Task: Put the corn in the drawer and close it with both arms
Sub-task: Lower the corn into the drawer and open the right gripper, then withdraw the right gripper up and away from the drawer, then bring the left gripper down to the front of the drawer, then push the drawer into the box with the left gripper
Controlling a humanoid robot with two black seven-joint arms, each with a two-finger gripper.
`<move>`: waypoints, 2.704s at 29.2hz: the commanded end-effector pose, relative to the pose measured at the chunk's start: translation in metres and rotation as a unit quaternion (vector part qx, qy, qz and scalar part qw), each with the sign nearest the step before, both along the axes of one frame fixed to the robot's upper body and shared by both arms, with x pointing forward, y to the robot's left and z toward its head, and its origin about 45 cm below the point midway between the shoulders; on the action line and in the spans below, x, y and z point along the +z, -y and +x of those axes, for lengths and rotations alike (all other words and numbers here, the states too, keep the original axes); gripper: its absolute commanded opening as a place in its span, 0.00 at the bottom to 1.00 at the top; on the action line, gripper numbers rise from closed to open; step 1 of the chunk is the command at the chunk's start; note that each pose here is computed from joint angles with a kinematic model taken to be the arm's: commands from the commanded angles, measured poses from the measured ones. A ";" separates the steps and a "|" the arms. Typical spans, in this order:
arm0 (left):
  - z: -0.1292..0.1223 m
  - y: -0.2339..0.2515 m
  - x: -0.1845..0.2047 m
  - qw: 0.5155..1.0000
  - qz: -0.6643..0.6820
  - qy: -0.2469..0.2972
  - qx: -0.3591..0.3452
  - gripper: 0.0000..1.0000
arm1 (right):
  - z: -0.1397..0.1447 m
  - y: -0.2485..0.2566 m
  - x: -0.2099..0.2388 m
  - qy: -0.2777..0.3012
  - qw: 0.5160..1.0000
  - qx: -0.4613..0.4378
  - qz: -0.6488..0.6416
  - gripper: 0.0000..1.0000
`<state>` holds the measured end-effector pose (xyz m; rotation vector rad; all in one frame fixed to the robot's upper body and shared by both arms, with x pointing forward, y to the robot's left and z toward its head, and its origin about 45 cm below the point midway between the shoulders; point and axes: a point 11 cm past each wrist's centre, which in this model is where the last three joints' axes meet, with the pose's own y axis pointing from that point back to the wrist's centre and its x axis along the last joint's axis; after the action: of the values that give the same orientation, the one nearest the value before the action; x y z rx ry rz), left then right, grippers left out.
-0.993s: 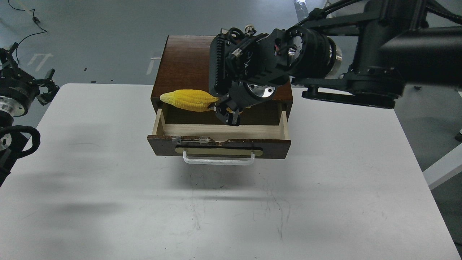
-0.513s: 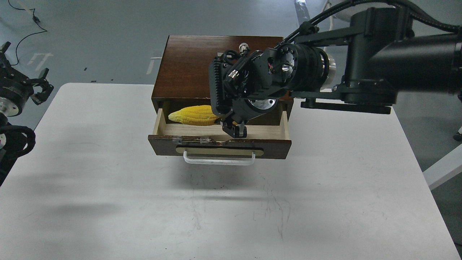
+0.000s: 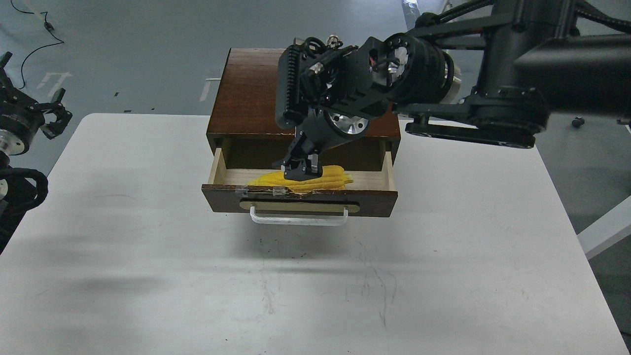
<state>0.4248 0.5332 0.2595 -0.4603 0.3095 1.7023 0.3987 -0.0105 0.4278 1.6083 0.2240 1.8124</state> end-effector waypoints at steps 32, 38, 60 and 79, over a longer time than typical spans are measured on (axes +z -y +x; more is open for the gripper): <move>-0.100 0.354 0.102 0.532 0.576 0.248 -0.569 0.00 | 0.115 0.366 -0.068 -0.366 0.282 -0.389 0.797 0.99; -0.132 0.379 0.066 0.419 0.627 0.265 -0.601 0.00 | 0.113 0.377 -0.095 -0.377 0.176 -0.368 0.832 0.99; -0.132 0.360 -0.018 0.221 0.751 0.210 -0.586 0.00 | 0.103 0.354 -0.159 -0.413 0.117 -0.368 0.825 1.00; -0.121 0.357 -0.026 0.193 0.786 0.191 -0.555 0.00 | 0.103 0.351 -0.159 -0.413 0.134 -0.374 0.820 1.00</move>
<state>0.3006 0.1795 0.2337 0.8589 -1.2475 -0.3060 0.5018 -0.3620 0.2679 2.5598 -2.4213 -0.8262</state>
